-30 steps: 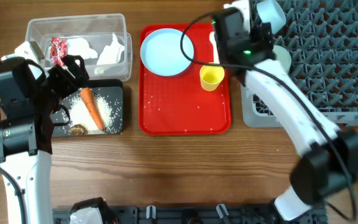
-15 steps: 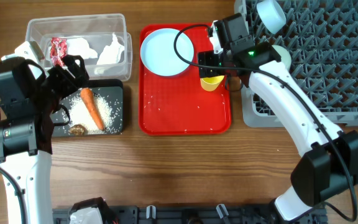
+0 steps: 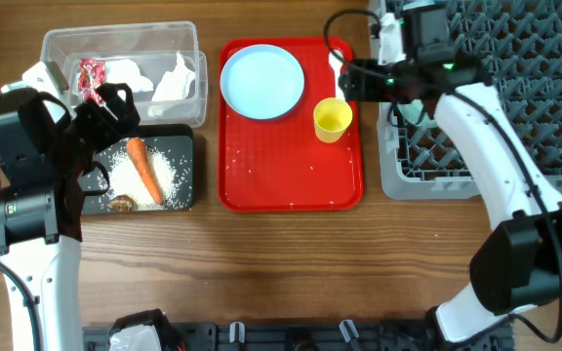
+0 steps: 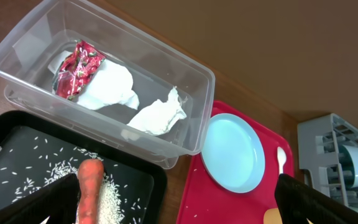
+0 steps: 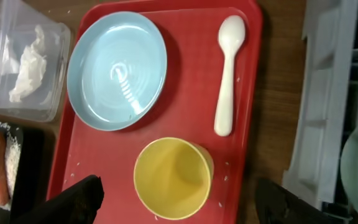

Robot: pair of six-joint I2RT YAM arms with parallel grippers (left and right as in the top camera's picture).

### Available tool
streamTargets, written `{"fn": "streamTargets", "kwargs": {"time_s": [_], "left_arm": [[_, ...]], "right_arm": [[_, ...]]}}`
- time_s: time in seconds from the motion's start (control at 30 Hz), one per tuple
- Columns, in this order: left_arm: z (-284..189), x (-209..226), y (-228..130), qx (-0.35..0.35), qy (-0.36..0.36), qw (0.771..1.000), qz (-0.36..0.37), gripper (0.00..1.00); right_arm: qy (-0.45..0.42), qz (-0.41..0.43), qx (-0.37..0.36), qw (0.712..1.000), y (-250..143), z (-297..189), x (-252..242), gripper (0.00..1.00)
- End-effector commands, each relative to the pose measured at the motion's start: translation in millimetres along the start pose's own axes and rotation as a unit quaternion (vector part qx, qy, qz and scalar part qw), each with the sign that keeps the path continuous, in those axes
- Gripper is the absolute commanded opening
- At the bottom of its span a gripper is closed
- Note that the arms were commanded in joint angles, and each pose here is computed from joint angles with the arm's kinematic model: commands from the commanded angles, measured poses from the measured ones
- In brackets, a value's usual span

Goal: Sort waste into correct bins and load items into the dishwasher rack
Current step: 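Grasp the yellow cup with the left gripper and lift it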

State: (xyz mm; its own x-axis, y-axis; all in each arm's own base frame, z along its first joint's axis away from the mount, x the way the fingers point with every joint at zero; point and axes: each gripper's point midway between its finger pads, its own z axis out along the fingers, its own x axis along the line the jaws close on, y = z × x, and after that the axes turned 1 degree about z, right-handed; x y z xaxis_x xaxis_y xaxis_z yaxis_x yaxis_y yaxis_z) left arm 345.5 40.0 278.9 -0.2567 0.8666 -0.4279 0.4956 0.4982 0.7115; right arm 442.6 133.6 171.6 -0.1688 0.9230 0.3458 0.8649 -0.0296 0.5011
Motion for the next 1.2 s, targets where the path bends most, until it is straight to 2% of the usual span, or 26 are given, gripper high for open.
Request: {"fn": "streamTargets", "kwargs": {"time_s": [0.0,0.03,0.1,0.2,0.3,0.43,0.53,0.7,0.73,0.8,0.9,0.93,1.07,1.13,1.17], "left_arm": [[-0.9,-28.1,-3.8,0.023,-0.081,0.996,-0.002,1.0],[2.8,-58.1,-5.6,0.033,-0.155,0.987,0.021,1.0],[22.2,-91.5,-14.4,0.046,-0.203,0.977,0.051,0.96],[88.4,-158.2,-75.9,0.107,-0.266,0.951,0.113,1.0],[134.3,-207.0,-133.3,0.145,-0.306,0.929,0.149,0.99],[176.0,-253.1,-212.3,0.194,-0.294,0.907,0.23,1.0],[189.1,-251.1,-240.8,0.204,-0.251,0.91,0.261,0.99],[208.8,-230.5,-270.4,0.23,-0.211,0.91,0.273,0.88],[211.4,-227.6,-274.5,0.235,-0.207,0.909,0.274,0.84],[212.6,-225.8,-276.8,0.238,-0.205,0.909,0.274,0.66],[212.3,-226.3,-277.2,0.238,-0.206,0.909,0.274,0.15],[212.2,-226.2,-277.3,0.239,-0.206,0.909,0.274,0.04],[204.1,-233.3,-271.2,0.259,-0.221,0.916,0.21,0.04],[185.5,-244.5,-254.9,0.285,-0.276,0.903,0.165,0.04],[168.6,-251.4,-238.6,0.304,-0.323,0.886,0.132,0.04]], "right_arm": [[0.027,-0.01,0.006,1.0,-1.9,3.1,7.2,0.81],[0.027,-0.01,0.002,1.0,0.3,1.0,6.4,0.81],[0.024,-0.006,-0.012,1.0,6.7,-7.8,1.7,0.81],[0.012,0.01,-0.068,0.998,29.9,-50.1,-16.5,0.81],[-0.006,0.021,-0.136,0.99,49.1,-108.0,-33.4,0.81],[-0.018,0.016,-0.188,0.982,51.2,-163.0,-31.7,0.81],[-0.026,0.021,-0.179,0.983,45.5,-162.8,-34.0,0.81],[-0.027,0.024,-0.17,0.985,42.0,-159.6,-35.4,0.81],[-0.027,0.025,-0.169,0.985,41.6,-159.3,-35.5,0.81],[-0.027,0.025,-0.168,0.985,41.4,-158.9,-35.7,0.81],[-0.027,0.027,-0.164,0.986,39.3,-158.2,-35.9,0.81],[-0.027,0.028,-0.161,0.986,38.1,-157.8,-36.1,0.81],[-0.027,0.029,-0.157,0.987,36.1,-157.2,-36.2,0.81],[-0.024,0.022,-0.154,0.988,34.8,-156.5,-35.0,0.81],[-0.013,0.006,-0.15,0.989,34.1,-154.5,-30.8,0.81]]}}
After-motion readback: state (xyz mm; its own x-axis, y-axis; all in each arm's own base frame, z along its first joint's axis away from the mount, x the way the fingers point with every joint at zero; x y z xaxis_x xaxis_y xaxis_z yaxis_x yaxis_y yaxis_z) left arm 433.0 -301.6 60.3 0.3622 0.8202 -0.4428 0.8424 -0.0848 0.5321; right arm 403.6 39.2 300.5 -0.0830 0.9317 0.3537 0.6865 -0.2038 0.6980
